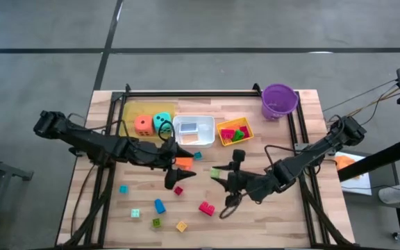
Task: Pick & Place Toys
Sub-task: Put the light green game piece into the yellow bin
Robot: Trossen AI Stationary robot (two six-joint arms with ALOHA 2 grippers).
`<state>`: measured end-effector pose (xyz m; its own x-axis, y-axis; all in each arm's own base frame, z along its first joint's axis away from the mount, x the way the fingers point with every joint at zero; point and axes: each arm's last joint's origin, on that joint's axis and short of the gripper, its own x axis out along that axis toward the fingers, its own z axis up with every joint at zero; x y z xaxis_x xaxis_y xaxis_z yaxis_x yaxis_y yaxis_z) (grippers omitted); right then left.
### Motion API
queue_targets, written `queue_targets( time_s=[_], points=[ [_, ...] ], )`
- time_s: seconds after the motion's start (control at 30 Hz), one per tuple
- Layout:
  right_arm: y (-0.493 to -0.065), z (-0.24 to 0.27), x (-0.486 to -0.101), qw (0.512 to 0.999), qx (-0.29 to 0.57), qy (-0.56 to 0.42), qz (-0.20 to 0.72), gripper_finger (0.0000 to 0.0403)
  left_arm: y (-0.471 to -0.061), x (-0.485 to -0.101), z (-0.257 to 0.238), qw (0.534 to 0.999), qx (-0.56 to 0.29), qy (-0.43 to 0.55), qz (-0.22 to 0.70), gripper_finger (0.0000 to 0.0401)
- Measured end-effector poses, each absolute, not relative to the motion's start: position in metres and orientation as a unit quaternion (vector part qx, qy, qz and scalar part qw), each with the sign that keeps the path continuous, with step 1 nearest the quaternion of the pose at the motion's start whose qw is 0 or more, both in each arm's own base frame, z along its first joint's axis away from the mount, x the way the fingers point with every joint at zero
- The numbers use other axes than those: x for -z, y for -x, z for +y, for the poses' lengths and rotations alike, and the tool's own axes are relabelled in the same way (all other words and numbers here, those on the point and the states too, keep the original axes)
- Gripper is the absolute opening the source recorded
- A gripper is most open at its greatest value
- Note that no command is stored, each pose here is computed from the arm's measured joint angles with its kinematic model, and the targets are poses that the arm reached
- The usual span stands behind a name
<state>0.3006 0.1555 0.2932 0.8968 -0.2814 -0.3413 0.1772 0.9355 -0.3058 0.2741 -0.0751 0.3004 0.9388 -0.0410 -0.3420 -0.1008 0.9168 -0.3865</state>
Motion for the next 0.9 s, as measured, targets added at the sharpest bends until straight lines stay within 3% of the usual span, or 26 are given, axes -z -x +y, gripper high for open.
queue_targets(
  time_s=[0.23, 0.47, 0.9],
  points=[
    [-0.289, 0.119, -0.285, 0.939, 0.179, 0.05, 0.289, 0.0134, -0.261, -0.285, -0.073, 0.946, -0.045, 0.189, 0.258, 0.0379],
    [-0.286, 0.066, -0.28, 0.899, 0.264, -0.015, 0.35, 0.0134, -0.252, -0.248, -0.068, 0.931, -0.141, 0.189, 0.277, 0.0379],
    [-0.272, -0.055, -0.233, 0.805, 0.375, -0.15, 0.435, 0.0134, -0.241, -0.245, -0.067, 0.924, -0.149, 0.184, 0.302, 0.038]
  ],
)
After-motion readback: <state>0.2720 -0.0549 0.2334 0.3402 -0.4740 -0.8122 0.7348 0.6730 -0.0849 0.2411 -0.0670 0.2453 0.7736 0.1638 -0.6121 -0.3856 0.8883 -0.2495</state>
